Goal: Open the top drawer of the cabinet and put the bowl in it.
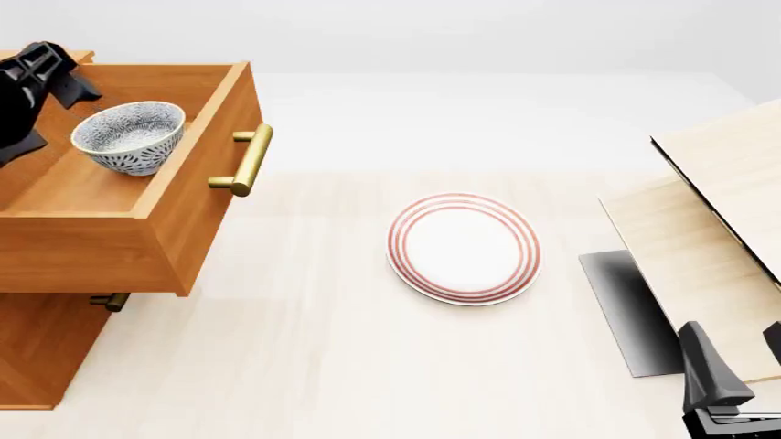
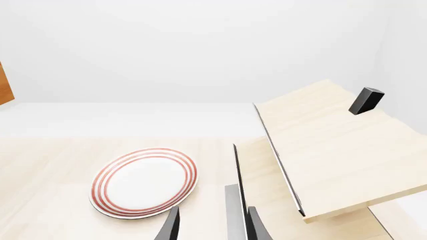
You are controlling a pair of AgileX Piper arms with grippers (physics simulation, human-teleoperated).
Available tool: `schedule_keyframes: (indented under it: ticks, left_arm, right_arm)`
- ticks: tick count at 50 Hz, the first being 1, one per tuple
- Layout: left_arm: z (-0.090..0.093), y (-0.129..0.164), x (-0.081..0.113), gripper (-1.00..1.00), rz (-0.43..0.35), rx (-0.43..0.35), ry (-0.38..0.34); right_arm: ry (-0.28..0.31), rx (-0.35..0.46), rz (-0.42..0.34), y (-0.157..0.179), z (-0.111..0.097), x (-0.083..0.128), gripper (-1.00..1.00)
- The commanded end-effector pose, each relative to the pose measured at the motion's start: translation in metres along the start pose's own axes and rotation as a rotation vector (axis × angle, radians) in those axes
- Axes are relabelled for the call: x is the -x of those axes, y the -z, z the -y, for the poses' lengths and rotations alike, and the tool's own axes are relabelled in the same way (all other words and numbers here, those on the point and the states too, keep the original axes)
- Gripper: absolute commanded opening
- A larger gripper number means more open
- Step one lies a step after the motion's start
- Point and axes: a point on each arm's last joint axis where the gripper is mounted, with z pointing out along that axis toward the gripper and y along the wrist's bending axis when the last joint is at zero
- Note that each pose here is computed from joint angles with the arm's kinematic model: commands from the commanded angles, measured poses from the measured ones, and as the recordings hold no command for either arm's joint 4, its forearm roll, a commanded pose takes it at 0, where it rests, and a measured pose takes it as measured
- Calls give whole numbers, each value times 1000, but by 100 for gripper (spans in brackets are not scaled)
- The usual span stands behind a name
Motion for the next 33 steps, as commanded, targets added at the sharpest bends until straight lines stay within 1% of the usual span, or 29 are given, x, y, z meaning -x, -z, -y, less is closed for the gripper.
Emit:
schedule_keyframes:
  ticks: [1, 5, 7, 10, 12, 18, 21, 26, 27, 30, 33]
  left_arm:
    - [5, 25, 2, 100, -1, -15, -38]
    - [7, 37, 3, 100, 2, -19, -54]
    - [11, 46, 1, 100, 1, -41, -63]
    - [12, 53, 3, 100, 6, -41, -70]
    - [14, 61, 5, 100, -1, -45, -96]
    - [16, 67, 2, 100, -8, -55, -115]
    - [19, 73, 3, 100, -15, -63, -147]
    - [23, 87, 7, 100, -3, -78, -175]
    - [24, 93, 9, 100, -3, -79, -193]
    - [26, 101, 10, 100, 6, -89, -201]
    - [30, 113, 13, 100, 12, -106, -243]
  right_arm:
    - [-1, 0, 0, 0, 0, 0, 100]
    - [-1, 0, 0, 0, 0, 0, 100]
    - [0, 0, 0, 0, 0, 0, 100]
    - [0, 0, 0, 0, 0, 0, 100]
    - [-1, 0, 0, 0, 0, 0, 100]
    - [0, 0, 0, 0, 0, 0, 100]
    - [0, 0, 0, 0, 0, 0, 100]
    - [0, 0, 0, 0, 0, 0, 100]
    - [0, 0, 0, 0, 0, 0, 100]
    - [-1, 0, 0, 0, 0, 0, 100]
    - [0, 0, 0, 0, 0, 0, 100]
